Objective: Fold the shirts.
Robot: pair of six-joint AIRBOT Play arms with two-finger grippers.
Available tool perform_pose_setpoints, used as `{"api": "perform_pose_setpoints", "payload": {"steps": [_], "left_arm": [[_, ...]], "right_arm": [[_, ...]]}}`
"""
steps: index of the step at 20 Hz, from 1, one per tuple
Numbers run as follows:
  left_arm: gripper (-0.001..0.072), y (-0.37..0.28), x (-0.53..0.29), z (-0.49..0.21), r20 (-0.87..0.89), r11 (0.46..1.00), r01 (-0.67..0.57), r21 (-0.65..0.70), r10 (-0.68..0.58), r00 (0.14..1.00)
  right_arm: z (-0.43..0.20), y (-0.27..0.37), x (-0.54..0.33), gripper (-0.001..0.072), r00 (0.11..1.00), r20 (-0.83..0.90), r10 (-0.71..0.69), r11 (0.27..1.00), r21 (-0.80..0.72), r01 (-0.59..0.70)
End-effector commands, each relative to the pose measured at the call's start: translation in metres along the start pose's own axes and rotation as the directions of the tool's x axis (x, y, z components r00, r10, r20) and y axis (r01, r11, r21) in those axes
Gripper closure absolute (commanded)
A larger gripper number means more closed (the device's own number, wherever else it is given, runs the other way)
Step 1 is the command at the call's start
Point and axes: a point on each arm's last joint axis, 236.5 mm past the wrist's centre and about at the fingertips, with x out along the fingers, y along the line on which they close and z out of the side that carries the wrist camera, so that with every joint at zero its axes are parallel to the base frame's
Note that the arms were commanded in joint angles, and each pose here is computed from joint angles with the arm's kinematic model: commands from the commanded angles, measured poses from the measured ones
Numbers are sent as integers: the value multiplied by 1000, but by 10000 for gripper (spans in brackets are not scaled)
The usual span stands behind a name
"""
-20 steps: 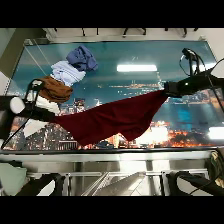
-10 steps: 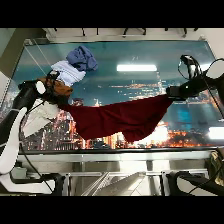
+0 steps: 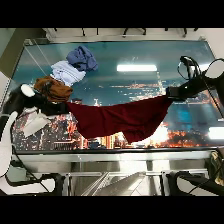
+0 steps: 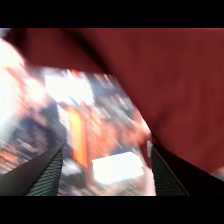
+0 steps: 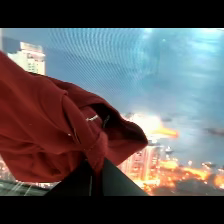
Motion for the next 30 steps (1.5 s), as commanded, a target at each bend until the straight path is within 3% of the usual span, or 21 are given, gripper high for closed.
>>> {"api": "perform_pose_setpoints", "payload": {"steps": [1,5,8,10,11,12,18,23,27,30], "left_arm": [[126,-15,28,-53,-30,969,206,-140,-212,977],[124,-42,65,-68,-78,885,396,-244,-425,902],[125,-59,89,-71,-116,856,441,-270,-484,867],[325,-67,95,-69,-116,859,454,-235,-489,865],[542,-69,96,-68,-114,866,448,-223,-479,870],[683,-71,94,-67,-112,871,446,-205,-474,873],[683,-85,10,-49,39,870,469,-148,-469,882],[684,-112,-118,-27,296,899,438,-21,-413,861],[684,-150,-235,-20,522,938,321,132,-342,782],[684,-140,-295,-45,636,991,88,99,-131,761]], "right_arm": [[7,13,0,686,998,31,53,999,5,-53],[8,21,-1,686,996,32,87,996,9,-88],[7,21,-1,686,996,28,88,996,23,-89],[6,22,-1,687,996,25,89,996,27,-89],[6,21,-1,686,996,24,89,996,27,-89],[6,21,-1,687,996,24,88,996,28,-89],[-12,24,-4,687,995,-45,94,995,24,-93],[-17,35,-48,687,994,63,89,996,-1,-89],[-30,41,-106,687,975,218,48,998,-49,-38],[-58,43,-151,687,951,309,3,997,-76,21]]}}
